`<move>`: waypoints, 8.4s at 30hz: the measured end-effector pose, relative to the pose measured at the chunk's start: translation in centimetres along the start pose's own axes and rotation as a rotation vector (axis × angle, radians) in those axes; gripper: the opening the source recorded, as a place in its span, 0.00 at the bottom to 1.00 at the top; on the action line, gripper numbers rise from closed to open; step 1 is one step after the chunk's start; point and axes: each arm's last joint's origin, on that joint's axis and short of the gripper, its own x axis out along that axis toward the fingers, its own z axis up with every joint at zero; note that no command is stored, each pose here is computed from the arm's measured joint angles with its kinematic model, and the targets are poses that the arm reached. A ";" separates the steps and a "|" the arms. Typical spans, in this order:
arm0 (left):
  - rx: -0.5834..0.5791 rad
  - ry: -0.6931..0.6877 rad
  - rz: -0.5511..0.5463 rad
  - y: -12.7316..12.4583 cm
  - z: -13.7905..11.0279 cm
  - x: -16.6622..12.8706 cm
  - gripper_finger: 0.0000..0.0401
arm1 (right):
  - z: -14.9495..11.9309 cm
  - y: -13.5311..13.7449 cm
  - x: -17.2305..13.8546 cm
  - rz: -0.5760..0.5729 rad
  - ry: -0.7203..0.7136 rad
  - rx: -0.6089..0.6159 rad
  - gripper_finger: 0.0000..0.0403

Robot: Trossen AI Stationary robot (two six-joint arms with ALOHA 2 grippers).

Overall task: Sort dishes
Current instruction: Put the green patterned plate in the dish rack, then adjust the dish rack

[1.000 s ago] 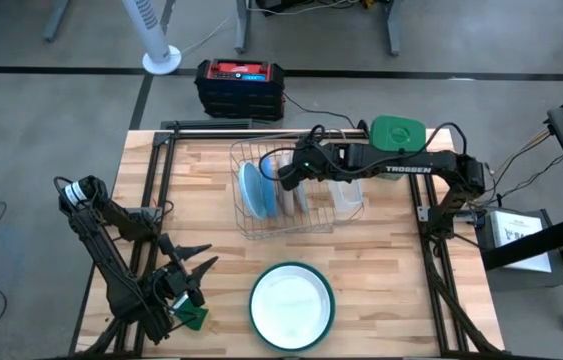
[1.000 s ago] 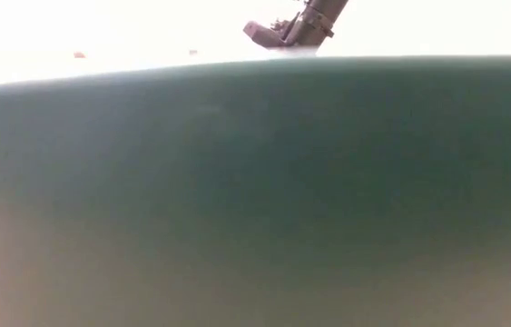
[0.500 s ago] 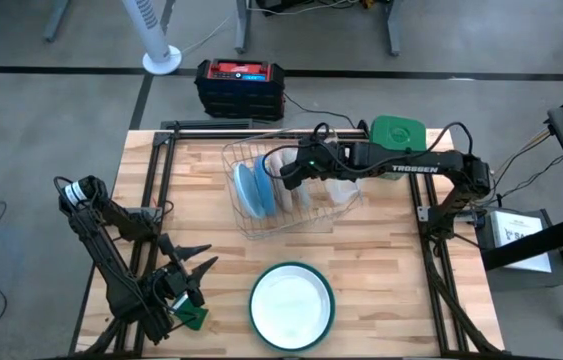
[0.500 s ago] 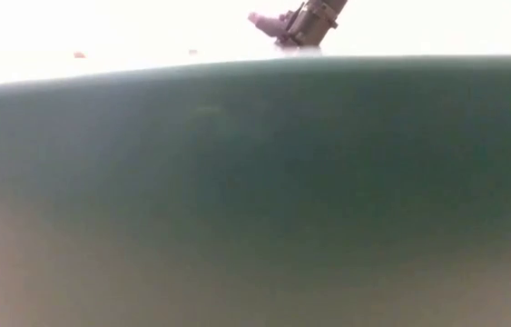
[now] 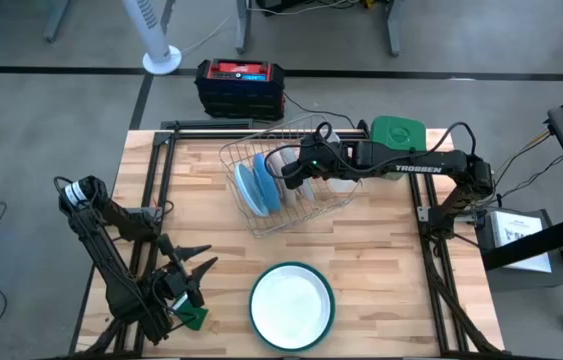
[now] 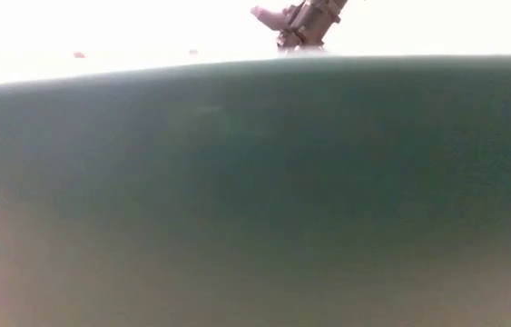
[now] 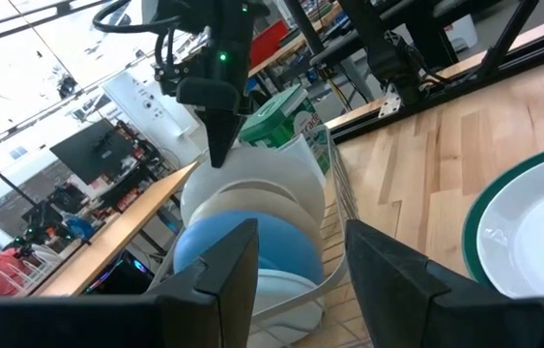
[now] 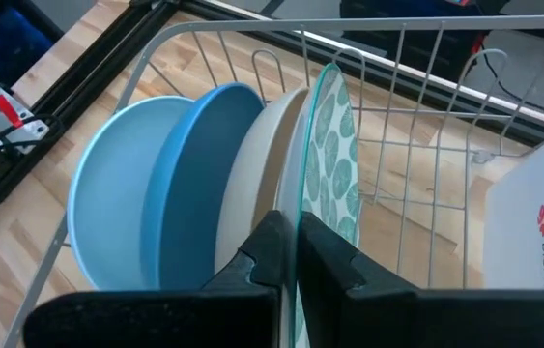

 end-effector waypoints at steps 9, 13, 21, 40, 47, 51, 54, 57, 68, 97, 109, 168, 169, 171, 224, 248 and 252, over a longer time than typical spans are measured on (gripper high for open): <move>-0.003 0.000 0.000 0.0 0.0 0.0 0.36 | -0.2 0.0 0.1 -0.008 0.000 0.017 0.02; -0.003 -0.001 0.000 0.0 0.0 0.0 0.36 | -0.4 0.0 0.4 -0.015 0.008 0.014 0.02; -0.004 -0.001 0.000 0.0 0.0 0.0 0.36 | -0.6 0.1 0.6 -0.021 0.015 0.011 0.02; -0.006 0.000 0.000 0.0 0.0 0.0 0.36 | -1.4 -0.3 1.3 -0.045 0.030 0.008 0.04; -0.006 0.000 0.000 0.0 0.0 0.0 0.36 | -1.8 -0.5 1.5 -0.057 0.041 0.007 0.11; -0.006 0.001 0.000 0.0 0.0 0.0 0.36 | -1.8 -0.5 1.5 -0.057 0.043 0.007 0.15; -0.007 0.001 0.000 0.0 0.0 0.0 0.36 | -1.8 -0.5 1.5 -0.054 0.045 0.006 0.18; -0.010 0.001 -0.001 0.0 0.0 0.0 0.36 | -1.8 -0.5 1.5 -0.052 0.047 0.006 0.20; -0.013 0.001 -0.001 0.0 0.0 0.0 0.36 | -1.8 -0.6 1.4 -0.057 0.055 -0.002 0.29; -0.018 0.002 -0.001 0.0 0.0 0.0 0.36 | -2.3 -0.5 0.6 -0.037 0.103 -0.020 0.44; -0.017 0.000 -0.003 0.0 0.0 -0.1 0.36 | -2.8 -0.6 -0.3 -0.061 0.138 -0.022 0.44; -0.020 -0.004 -0.009 0.0 0.0 -0.3 0.36 | -11.0 0.9 -1.8 -0.137 0.283 -0.026 0.02; -0.020 -0.004 -0.009 0.0 0.0 -0.3 0.36 | -11.0 1.0 -1.8 -0.127 0.284 -0.022 0.02; -0.020 -0.005 -0.009 0.0 0.0 -0.3 0.36 | -11.1 1.2 -1.7 -0.110 0.282 -0.017 0.02; -0.096 0.456 -0.028 -1.1 0.5 12.9 0.00 | -14.8 -11.6 -6.6 -0.268 0.053 -0.067 0.00; -0.093 0.436 0.065 -1.2 -1.8 13.7 0.00 | -13.5 -11.6 -8.3 -0.270 -0.025 -0.027 0.00; -0.091 0.449 0.083 -1.1 -2.7 14.2 0.00 | -13.0 -10.6 -8.0 -0.192 -0.051 -0.086 0.00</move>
